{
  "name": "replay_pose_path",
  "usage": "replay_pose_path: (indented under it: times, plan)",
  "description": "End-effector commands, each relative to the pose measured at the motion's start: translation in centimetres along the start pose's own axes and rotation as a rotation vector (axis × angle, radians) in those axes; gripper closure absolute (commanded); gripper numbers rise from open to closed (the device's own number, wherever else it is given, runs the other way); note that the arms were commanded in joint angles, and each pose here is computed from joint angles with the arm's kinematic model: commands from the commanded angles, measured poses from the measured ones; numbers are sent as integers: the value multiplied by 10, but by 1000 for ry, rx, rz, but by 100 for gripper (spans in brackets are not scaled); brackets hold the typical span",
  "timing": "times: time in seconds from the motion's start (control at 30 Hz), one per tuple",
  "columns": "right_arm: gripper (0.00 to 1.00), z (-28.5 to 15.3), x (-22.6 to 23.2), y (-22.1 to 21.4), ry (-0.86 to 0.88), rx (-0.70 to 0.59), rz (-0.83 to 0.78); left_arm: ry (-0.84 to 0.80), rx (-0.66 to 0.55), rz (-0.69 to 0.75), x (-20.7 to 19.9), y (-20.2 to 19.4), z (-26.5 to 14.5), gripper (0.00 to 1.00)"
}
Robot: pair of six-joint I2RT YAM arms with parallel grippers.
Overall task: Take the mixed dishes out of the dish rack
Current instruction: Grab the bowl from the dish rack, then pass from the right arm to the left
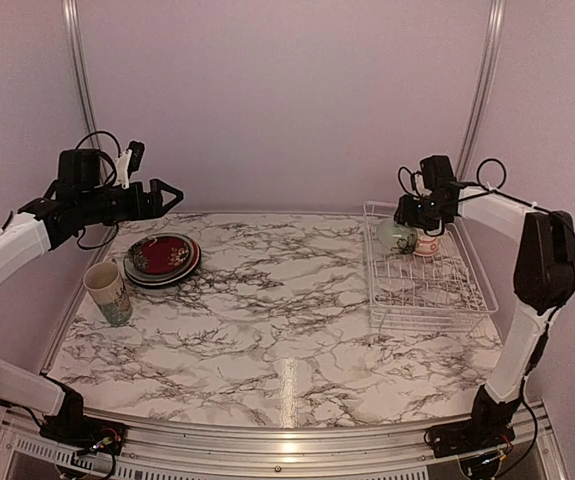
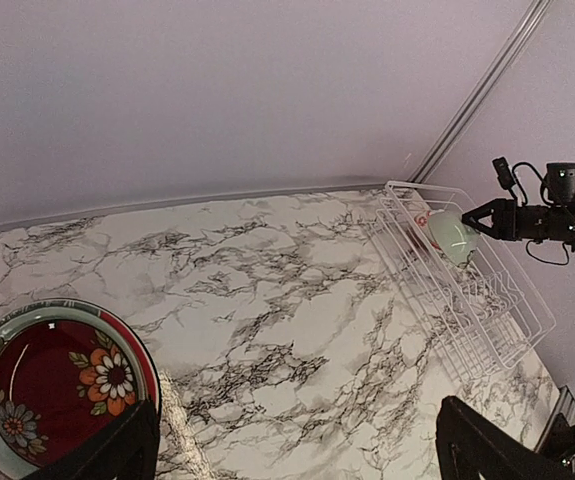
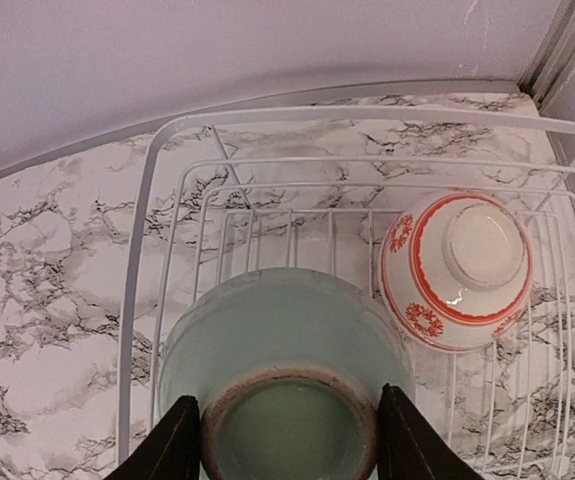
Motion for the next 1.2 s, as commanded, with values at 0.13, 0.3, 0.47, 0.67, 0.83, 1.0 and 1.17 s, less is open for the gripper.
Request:
replay_pose_path:
  times: [0.13, 0.3, 0.47, 0.67, 0.83, 1.0, 1.17]
  plan:
    - [73, -56, -10, 36, 356, -98, 178, -132, 22, -209, -8, -16, 26, 1]
    - [72, -69, -24, 35, 504, -79, 250, -279, -32, -383, -27, -28, 58, 1]
    - [72, -77, -12, 28, 654, -17, 274, -424, -14, -471, -60, -31, 92, 2]
    - [73, -95, 21, 15, 739, -12, 227, -608, -39, -572, -94, -27, 120, 2]
    - [73, -106, 60, 1, 822, 12, 192, -758, -86, -664, -117, -21, 135, 2]
    - [72, -101, 98, -23, 904, 87, 174, -827, -124, -723, -125, -18, 143, 1]
    - [72, -97, 132, -46, 975, 158, 152, -829, -111, -733, -133, -24, 149, 1]
Point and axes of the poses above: each gripper's point midway between its finger pads, its own z axis out along the fingers, its own x axis along the line the jaws close on, y = z × x, the point moved 7 cm from there along -z, back along the fingers, and after that the axes turned 15 degrees about z, right-handed, at the moved point
